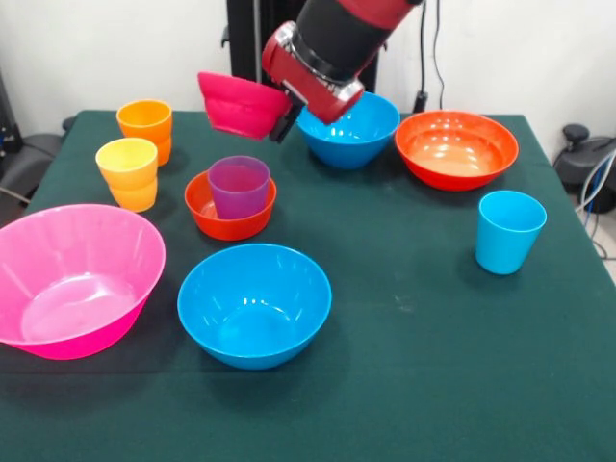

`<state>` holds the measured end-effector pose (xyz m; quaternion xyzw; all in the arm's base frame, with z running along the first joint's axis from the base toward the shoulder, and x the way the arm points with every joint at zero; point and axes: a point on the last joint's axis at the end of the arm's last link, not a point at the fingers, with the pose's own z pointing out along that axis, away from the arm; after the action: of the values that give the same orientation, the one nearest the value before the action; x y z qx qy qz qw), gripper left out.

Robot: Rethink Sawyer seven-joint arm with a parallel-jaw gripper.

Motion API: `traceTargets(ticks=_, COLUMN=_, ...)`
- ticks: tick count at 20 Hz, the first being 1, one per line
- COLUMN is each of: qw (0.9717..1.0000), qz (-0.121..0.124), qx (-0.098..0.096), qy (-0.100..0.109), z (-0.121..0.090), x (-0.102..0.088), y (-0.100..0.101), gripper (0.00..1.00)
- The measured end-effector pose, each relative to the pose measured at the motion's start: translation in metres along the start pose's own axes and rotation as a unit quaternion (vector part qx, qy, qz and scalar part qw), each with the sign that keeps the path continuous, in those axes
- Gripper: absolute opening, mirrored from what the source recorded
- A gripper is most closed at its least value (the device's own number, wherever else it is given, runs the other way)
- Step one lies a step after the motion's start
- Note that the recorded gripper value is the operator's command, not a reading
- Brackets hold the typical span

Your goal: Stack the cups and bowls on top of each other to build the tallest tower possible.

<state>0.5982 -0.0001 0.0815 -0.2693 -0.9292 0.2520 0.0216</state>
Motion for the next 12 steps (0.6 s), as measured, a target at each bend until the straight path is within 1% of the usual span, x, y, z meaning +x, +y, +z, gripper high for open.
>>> traceTargets(ticks=4, qw=0.9998, qz=0.011, qx=0.007, qy=0.015, z=0.019, x=0.008, y=0.008, gripper=0.0)
traceTargets(ticks=8, qw=0.9994, qz=0.009, qx=0.016, qy=0.029, z=0.032, x=0.009, y=0.017, gripper=0.0)
traceTargets(ticks=10, qw=0.9983, qz=0.004, qx=0.031, qy=0.05, z=0.035, x=0.01, y=0.022, gripper=0.0)
traceTargets(ticks=12, qw=0.9969, qz=0.002, qx=0.043, qy=0.066, z=0.036, x=0.01, y=0.025, gripper=0.0)
